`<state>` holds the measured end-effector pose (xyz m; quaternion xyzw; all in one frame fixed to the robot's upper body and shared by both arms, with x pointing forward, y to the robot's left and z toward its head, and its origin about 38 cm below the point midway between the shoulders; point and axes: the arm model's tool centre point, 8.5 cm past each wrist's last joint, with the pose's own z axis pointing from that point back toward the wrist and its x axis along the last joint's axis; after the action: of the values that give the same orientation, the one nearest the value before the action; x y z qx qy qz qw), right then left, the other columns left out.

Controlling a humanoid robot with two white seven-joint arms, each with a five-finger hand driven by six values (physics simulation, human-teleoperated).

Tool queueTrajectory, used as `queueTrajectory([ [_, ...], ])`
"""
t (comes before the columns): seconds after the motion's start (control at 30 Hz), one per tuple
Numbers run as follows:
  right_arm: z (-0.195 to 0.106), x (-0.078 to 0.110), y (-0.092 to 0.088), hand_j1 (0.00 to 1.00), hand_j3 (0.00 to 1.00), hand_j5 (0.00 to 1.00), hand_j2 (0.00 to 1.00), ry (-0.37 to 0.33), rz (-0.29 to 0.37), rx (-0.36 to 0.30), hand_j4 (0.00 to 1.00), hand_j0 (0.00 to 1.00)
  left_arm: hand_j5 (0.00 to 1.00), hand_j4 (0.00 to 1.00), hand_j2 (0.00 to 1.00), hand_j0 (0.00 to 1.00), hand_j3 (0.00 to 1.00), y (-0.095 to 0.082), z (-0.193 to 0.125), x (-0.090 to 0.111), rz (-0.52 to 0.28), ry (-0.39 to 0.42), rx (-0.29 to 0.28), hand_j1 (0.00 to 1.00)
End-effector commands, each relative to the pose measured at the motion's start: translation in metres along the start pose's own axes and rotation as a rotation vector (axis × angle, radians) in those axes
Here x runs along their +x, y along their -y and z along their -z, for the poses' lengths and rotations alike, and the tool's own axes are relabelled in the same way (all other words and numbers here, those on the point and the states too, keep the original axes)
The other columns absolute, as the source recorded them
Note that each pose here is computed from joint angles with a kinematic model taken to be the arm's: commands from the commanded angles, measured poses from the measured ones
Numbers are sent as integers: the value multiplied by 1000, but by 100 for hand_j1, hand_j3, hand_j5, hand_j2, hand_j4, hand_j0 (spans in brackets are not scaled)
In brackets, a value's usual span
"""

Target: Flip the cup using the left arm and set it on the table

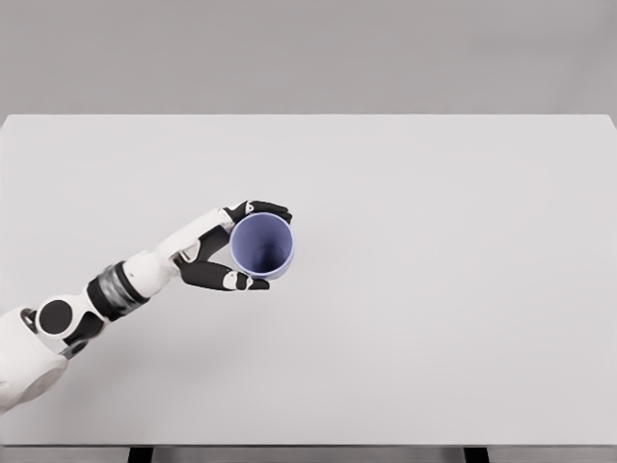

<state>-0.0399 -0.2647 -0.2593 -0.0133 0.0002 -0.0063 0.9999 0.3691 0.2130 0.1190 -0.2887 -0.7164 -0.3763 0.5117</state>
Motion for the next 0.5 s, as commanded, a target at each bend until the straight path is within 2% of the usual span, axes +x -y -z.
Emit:
queueTrajectory([
  [0.0,0,0,0,100,100,100,100,0,0,1,100,100,84,84,84,84,84,2,1,-8,-13,-14,8,84],
  [0.47,0,0,0,100,100,100,100,0,0,1,100,100,84,84,84,84,84,7,5,-22,-35,-30,19,84],
])
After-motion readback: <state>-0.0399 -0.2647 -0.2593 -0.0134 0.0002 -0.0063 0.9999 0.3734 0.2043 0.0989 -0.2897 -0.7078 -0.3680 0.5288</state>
